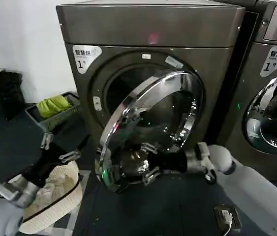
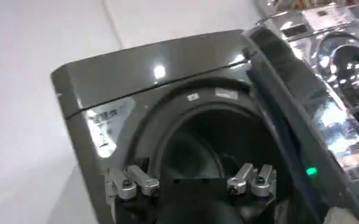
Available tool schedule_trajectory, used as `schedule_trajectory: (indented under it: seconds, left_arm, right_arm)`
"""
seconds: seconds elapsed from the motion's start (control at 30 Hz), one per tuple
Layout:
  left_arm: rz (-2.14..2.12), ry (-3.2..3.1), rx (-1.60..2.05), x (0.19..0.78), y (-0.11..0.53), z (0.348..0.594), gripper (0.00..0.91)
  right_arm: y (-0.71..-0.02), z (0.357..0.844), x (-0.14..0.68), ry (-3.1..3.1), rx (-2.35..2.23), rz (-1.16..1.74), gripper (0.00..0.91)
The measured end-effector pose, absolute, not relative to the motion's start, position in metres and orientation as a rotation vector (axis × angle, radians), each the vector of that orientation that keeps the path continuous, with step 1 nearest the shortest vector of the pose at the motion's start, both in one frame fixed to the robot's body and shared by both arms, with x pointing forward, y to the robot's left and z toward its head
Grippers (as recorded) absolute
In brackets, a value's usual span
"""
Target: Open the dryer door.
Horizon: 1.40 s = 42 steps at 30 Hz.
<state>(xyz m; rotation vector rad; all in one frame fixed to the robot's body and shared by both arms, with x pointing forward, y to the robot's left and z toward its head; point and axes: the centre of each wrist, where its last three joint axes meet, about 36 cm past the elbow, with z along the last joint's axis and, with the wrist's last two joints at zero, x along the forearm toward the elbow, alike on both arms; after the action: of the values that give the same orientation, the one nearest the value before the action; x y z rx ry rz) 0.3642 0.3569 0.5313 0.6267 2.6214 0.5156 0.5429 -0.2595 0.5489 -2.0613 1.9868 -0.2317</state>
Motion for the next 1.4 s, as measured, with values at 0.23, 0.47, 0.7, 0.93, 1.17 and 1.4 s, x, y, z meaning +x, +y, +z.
schedule_trajectory:
  seconds: [0.23, 0.47, 0.7, 0.93, 1.17, 1.4]
  left_arm:
    - [0.522, 2.597, 0.693, 0.374, 0.351, 0.527, 0.907]
    - [0.534, 2.561, 0.789, 0.383, 0.34, 0.525, 0.907]
    - [0.517, 2.523, 0.864, 0.395, 0.326, 0.522, 0.907]
    - [0.49, 2.492, 0.928, 0.406, 0.31, 0.517, 0.907]
    - [0.46, 2.466, 0.998, 0.416, 0.29, 0.509, 0.907]
    - [0.423, 2.436, 1.067, 0.426, 0.267, 0.504, 0.907]
  right_arm:
    - [-0.306, 0.552, 0.519, 2.077, -1.968, -0.244, 0.907]
    - [-0.35, 0.554, 0.477, 2.154, -1.87, -0.278, 0.907]
    - [-0.385, 0.555, 0.436, 2.251, -1.747, -0.287, 0.907]
    - [-0.421, 0.552, 0.391, 2.363, -1.531, -0.302, 0.907]
    - [-0.457, 0.542, 0.34, 2.496, -1.211, -0.335, 0.907]
    - [-0.494, 0.534, 0.28, 2.643, -0.807, -0.432, 0.907]
